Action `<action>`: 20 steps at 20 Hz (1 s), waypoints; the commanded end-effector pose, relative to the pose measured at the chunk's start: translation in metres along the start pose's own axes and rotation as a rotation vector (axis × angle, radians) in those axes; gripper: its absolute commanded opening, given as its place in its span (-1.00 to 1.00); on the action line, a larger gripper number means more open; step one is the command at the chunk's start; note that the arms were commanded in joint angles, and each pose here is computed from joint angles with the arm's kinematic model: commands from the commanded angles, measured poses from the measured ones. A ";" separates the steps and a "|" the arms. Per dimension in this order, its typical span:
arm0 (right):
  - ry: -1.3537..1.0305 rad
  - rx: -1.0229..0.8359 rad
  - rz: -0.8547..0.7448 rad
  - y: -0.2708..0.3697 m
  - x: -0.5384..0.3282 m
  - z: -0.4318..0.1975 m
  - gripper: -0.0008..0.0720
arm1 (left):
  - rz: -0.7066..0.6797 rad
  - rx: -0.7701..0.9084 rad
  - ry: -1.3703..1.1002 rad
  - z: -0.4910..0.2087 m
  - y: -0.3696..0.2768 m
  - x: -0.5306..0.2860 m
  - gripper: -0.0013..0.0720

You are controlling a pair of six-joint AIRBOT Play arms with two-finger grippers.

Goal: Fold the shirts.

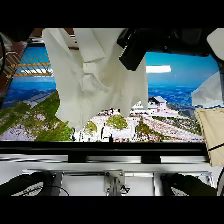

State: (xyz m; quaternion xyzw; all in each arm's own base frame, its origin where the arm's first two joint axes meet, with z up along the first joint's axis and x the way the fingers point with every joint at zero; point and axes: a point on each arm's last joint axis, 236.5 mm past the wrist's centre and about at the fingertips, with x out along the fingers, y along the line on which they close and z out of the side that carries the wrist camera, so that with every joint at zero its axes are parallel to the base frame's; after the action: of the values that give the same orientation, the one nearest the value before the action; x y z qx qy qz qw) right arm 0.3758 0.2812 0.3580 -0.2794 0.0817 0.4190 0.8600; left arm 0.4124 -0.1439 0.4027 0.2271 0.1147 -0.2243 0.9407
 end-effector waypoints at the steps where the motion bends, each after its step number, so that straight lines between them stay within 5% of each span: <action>1: -0.011 0.006 -0.016 -0.004 0.001 0.002 -0.70 | 0.066 -0.051 0.090 -0.021 0.015 -0.010 0.92; 8: -0.094 -0.008 -0.080 -0.014 -0.025 0.028 -0.70 | -0.089 -0.460 0.080 -0.032 -0.029 0.028 0.89; 14: -0.098 -0.003 -0.084 -0.014 -0.032 0.031 -0.70 | -0.107 -0.547 -0.151 0.019 -0.024 0.035 0.89; 20: -0.102 -0.003 -0.088 -0.014 -0.032 0.032 -0.70 | -0.133 -0.500 -0.110 0.014 -0.034 0.025 0.88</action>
State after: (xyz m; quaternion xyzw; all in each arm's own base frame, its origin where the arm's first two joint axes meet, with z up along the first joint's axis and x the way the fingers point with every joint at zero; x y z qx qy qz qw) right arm 0.3636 0.2696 0.4006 -0.2634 0.0273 0.3956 0.8794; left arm 0.4258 -0.1850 0.3934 -0.0422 0.1298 -0.2543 0.9574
